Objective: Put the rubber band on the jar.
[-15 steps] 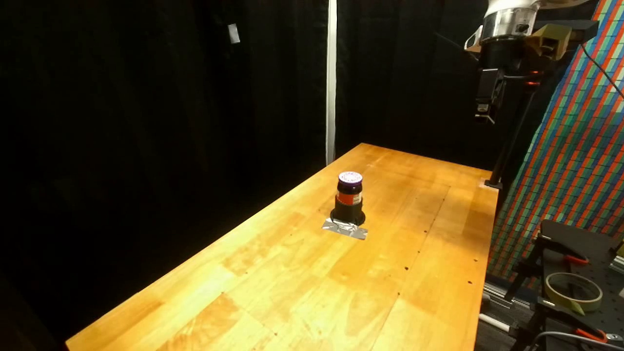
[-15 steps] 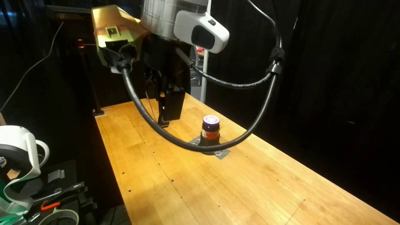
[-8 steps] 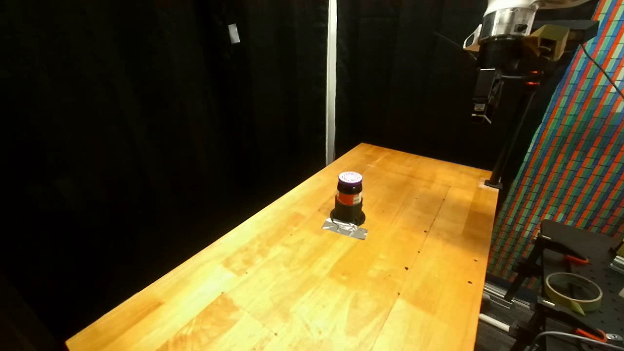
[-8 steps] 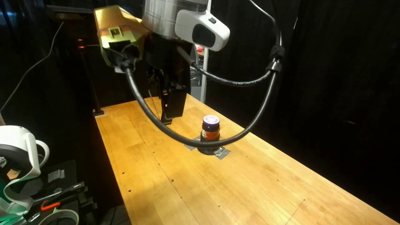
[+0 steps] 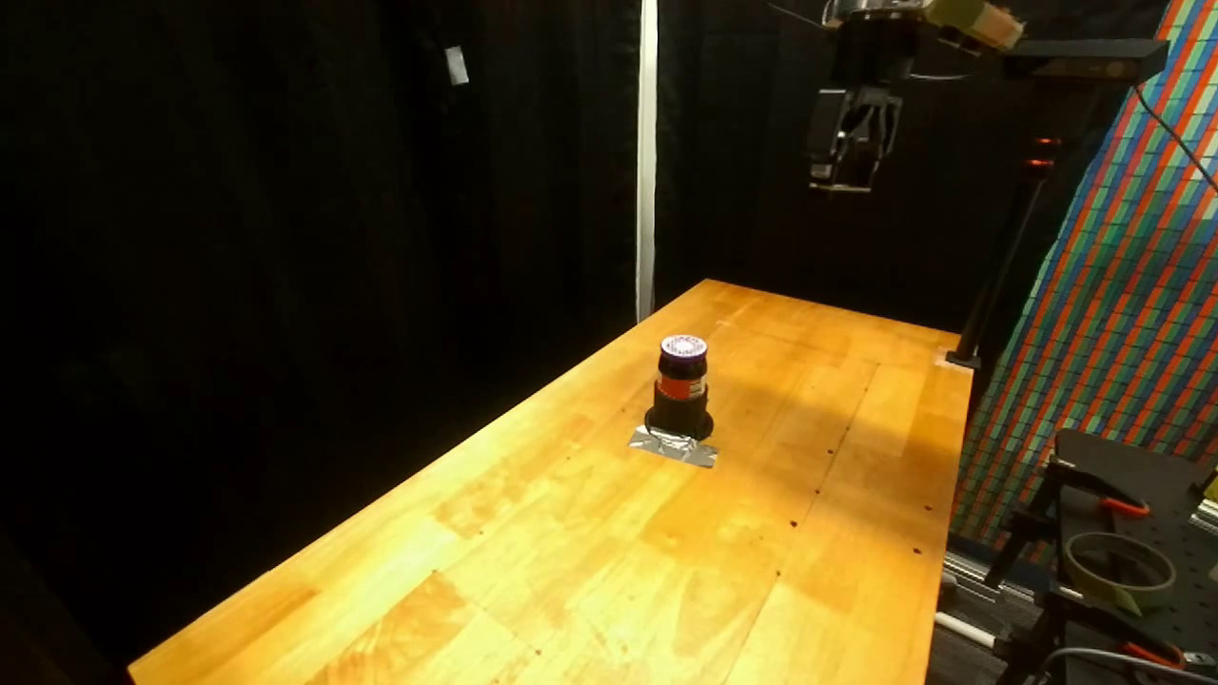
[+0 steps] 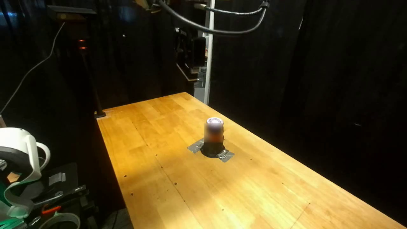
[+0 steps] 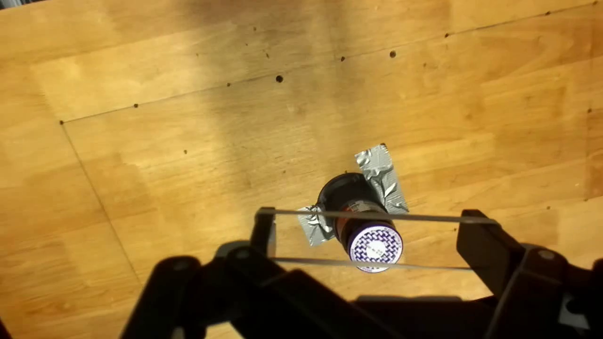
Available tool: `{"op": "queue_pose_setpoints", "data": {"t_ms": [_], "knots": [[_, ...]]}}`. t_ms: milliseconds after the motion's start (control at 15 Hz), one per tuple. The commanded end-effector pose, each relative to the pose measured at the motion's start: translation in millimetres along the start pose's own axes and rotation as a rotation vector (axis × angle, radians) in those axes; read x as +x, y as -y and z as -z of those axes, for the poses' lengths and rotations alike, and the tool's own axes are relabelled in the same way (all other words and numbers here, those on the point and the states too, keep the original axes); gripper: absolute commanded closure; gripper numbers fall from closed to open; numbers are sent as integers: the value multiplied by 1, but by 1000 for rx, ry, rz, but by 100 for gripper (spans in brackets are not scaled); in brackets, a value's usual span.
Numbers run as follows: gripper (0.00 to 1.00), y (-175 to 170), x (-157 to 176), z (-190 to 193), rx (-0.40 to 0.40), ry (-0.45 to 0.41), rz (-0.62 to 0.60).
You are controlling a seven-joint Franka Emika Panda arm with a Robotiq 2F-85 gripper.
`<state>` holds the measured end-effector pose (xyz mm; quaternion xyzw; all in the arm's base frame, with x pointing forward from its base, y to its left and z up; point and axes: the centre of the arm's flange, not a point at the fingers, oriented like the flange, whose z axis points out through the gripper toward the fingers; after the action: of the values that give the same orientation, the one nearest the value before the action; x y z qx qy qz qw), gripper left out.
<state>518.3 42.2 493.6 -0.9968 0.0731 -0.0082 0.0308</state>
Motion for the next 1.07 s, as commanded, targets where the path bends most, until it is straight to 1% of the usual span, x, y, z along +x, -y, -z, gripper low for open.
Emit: {"op": "queue_pose_setpoints", "data": {"t_ms": [0, 133, 267, 400, 533, 600, 800, 1000], "knots": [[0, 46, 78, -6, -115, 65, -69], [0, 60, 104, -28, -110, 83, -51], [0, 69, 131, -46, -59, 101, -16], [0, 69, 156, -65, -41, 86, -3], [0, 66, 179, -82, -56, 81, 13], [0, 64, 190, -90, -49, 91, 23], [0, 59, 215, -118, -32, 113, 74], [0, 57, 230, -150, -26, 173, 104]]}}
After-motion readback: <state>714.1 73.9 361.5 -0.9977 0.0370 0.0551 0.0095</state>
